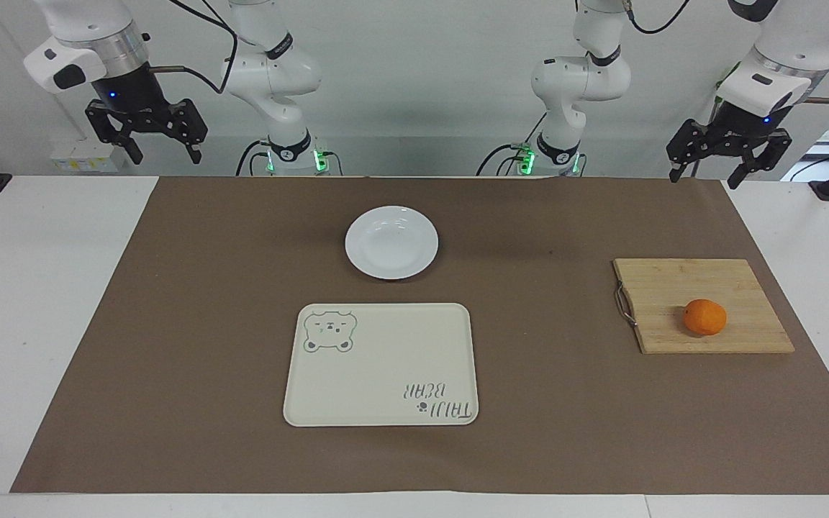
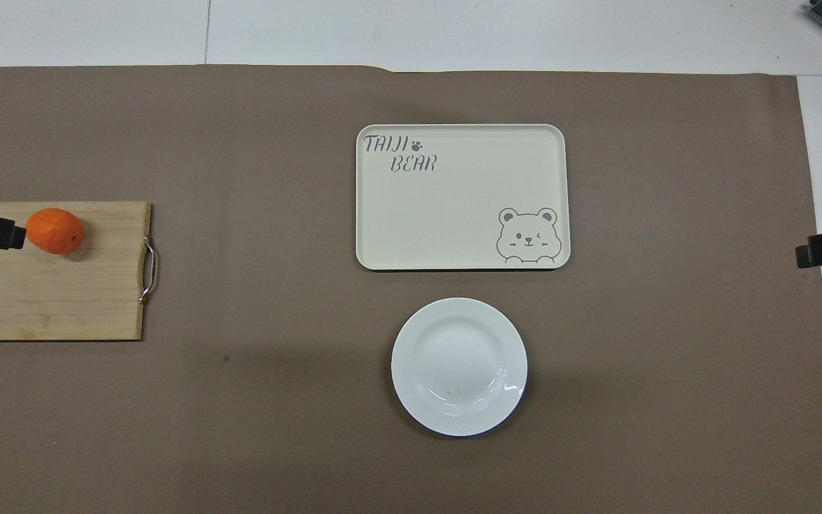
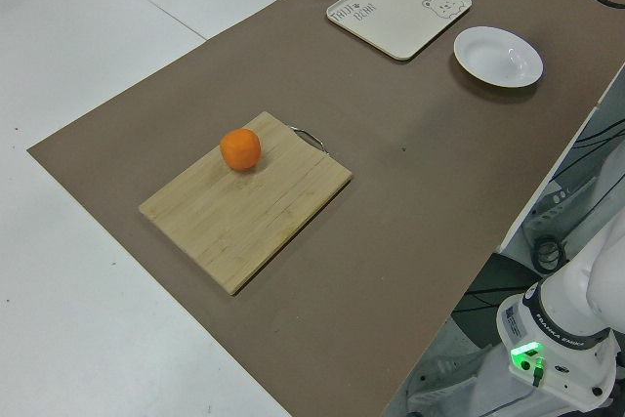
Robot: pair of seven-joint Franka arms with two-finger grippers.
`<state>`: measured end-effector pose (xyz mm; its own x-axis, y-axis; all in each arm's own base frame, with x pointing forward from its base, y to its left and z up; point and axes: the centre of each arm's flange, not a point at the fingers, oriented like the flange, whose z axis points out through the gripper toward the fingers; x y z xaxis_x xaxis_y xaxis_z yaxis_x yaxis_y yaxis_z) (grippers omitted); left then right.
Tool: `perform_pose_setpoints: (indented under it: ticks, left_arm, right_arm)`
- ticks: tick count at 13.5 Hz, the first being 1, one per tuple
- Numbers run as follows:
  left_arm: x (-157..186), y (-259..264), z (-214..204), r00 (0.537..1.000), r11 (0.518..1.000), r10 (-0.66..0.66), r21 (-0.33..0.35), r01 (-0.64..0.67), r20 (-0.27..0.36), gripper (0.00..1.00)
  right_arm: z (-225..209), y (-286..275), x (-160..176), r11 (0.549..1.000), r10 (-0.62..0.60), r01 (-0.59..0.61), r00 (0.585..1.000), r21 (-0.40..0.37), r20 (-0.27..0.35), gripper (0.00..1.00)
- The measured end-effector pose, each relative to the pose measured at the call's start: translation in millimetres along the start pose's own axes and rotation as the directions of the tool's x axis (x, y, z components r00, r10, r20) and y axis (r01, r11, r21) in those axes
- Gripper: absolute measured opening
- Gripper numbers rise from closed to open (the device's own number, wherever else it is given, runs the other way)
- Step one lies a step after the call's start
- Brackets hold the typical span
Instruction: Place orange and plate with both arms
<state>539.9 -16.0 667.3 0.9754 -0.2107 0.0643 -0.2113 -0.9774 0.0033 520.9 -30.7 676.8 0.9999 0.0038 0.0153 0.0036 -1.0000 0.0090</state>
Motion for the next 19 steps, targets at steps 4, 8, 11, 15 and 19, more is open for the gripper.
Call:
perform_pose_setpoints:
  ticks: [4, 8, 11, 15, 19]
  left_arm:
    - [11.0, -30.2, 22.6, 1.0, 1.0, -0.016, 0.007, 0.016, -0.01, 1.0]
    - [25.6, -47.2, 55.4, 1.0, 1.0, -0.025, 0.012, 0.026, -0.013, 1.0]
    - [29.7, -52.8, 73.5, 1.0, 1.0, -0.025, 0.015, 0.025, -0.018, 1.0]
    - [30.3, -62.5, 93.6, 1.0, 1.0, -0.016, 0.019, 0.016, -0.027, 1.0]
    - [37.0, -75.7, 125.1, 1.0, 1.0, -0.011, 0.02, 0.012, -0.016, 1.0]
  right_arm:
    - [0.0, 0.0, 0.0, 1.0, 0.0, 0.0, 1.0, 0.0, 0.0, 1.0]
    - [0.0, 0.0, 0.0, 1.0, 0.0, 0.0, 1.0, 0.0, 0.0, 1.0]
    - [0.0, 0.0, 0.0, 1.0, 0.0, 0.0, 1.0, 0.0, 0.0, 1.0]
    - [0.0, 0.0, 0.0, 1.0, 0.0, 0.0, 1.0, 0.0, 0.0, 1.0]
    - [0.0, 0.0, 0.0, 1.0, 0.0, 0.0, 1.0, 0.0, 0.0, 1.0]
